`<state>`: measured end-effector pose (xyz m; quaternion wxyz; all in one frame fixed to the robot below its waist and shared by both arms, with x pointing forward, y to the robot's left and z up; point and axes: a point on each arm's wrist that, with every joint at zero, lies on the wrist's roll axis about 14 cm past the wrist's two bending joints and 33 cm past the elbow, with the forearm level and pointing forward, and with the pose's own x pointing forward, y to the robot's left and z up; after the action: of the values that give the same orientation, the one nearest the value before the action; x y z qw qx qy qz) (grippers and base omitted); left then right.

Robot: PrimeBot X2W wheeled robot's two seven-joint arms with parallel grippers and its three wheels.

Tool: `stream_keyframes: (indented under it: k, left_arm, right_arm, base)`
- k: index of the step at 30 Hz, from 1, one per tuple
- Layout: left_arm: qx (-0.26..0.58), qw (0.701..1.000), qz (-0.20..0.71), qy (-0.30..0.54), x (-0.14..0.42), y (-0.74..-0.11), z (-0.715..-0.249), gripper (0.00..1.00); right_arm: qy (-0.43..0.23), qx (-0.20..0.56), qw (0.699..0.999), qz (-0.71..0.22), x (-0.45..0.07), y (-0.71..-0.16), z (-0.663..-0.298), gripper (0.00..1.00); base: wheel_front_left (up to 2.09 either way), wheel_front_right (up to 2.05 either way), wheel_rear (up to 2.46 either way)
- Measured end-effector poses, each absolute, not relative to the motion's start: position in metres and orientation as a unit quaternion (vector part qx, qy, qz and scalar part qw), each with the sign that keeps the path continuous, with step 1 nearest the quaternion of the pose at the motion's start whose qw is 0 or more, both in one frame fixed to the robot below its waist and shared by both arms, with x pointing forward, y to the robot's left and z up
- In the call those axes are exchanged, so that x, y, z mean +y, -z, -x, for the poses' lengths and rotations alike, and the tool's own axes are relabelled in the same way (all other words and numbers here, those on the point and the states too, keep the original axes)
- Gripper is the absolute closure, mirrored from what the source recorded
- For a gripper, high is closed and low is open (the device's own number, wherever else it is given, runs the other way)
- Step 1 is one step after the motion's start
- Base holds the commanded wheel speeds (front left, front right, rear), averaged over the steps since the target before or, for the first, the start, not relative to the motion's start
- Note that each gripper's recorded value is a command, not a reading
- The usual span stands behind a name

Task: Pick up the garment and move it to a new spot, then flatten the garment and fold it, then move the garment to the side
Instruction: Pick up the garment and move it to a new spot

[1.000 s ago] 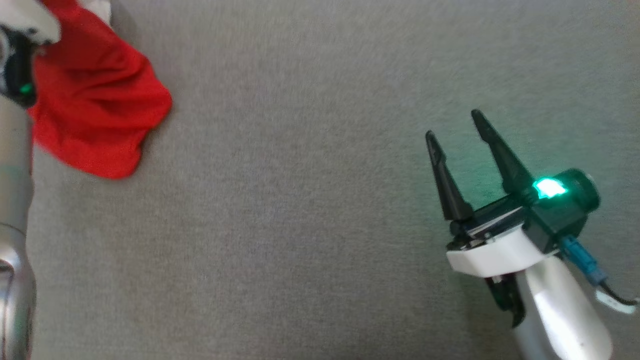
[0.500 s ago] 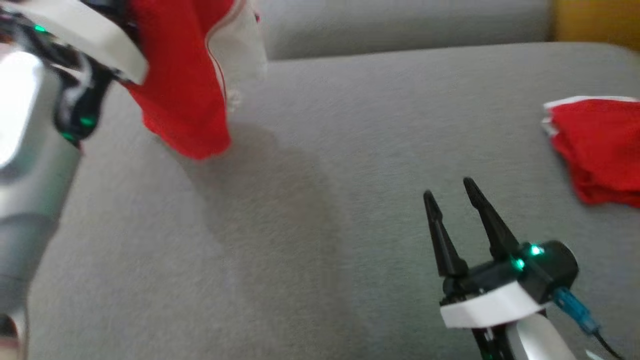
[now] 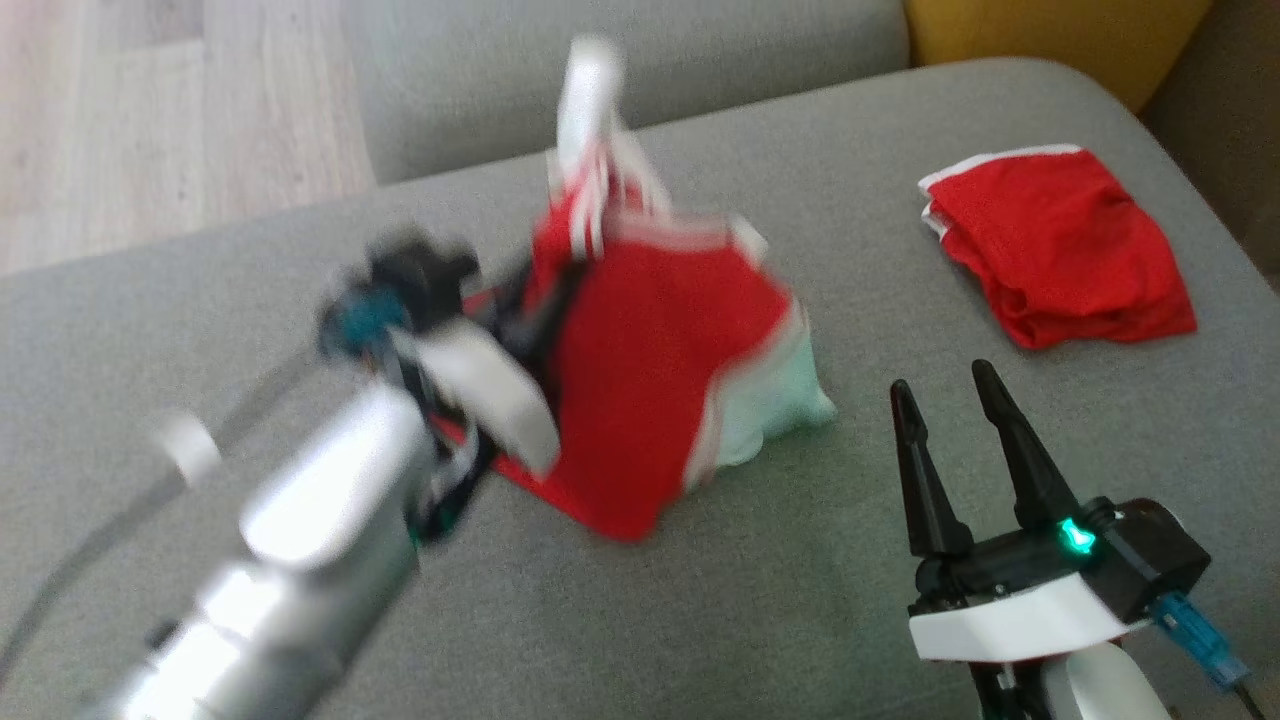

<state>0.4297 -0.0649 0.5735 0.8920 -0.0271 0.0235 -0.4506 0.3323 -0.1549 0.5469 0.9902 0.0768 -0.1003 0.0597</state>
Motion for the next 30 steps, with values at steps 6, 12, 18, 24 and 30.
stream_keyframes:
  k: [6, 12, 18, 24, 30]
  left_arm:
    - [0.104, 0.899, 0.052, 0.423, -0.061, -0.483, -0.405, 1.0]
    - [0.106, 0.917, 0.048, 0.381, -0.051, -0.459, -0.401, 0.0]
    - [0.021, 0.954, 0.074, 0.291, -0.014, -0.508, -0.41, 0.0]
    - [0.014, 0.977, 0.094, 0.192, 0.045, -0.5, -0.375, 0.0]
    - [-0.031, 0.992, 0.075, 0.102, 0.101, -0.513, -0.345, 0.0]
  right_arm:
    - [-0.047, -0.062, 0.992, -0.104, -0.159, -0.523, -0.337, 0.0]
    - [-0.056, -0.032, 0.992, -0.108, -0.152, -0.504, -0.345, 0.0]
    - [-0.058, -0.034, 0.993, -0.092, -0.153, -0.504, -0.348, 0.0]
    - [-0.066, -0.042, 0.992, -0.099, -0.149, -0.509, -0.341, 0.0]
    - [-0.076, -0.032, 0.992, -0.098, -0.143, -0.502, -0.327, 0.0]
  base:
    - [0.0, 0.0, 0.0]
    - [0.0, 0.0, 0.0]
    - [0.0, 0.0, 0.0]
    - [0.0, 0.0, 0.0]
    - [0.0, 0.0, 0.0]
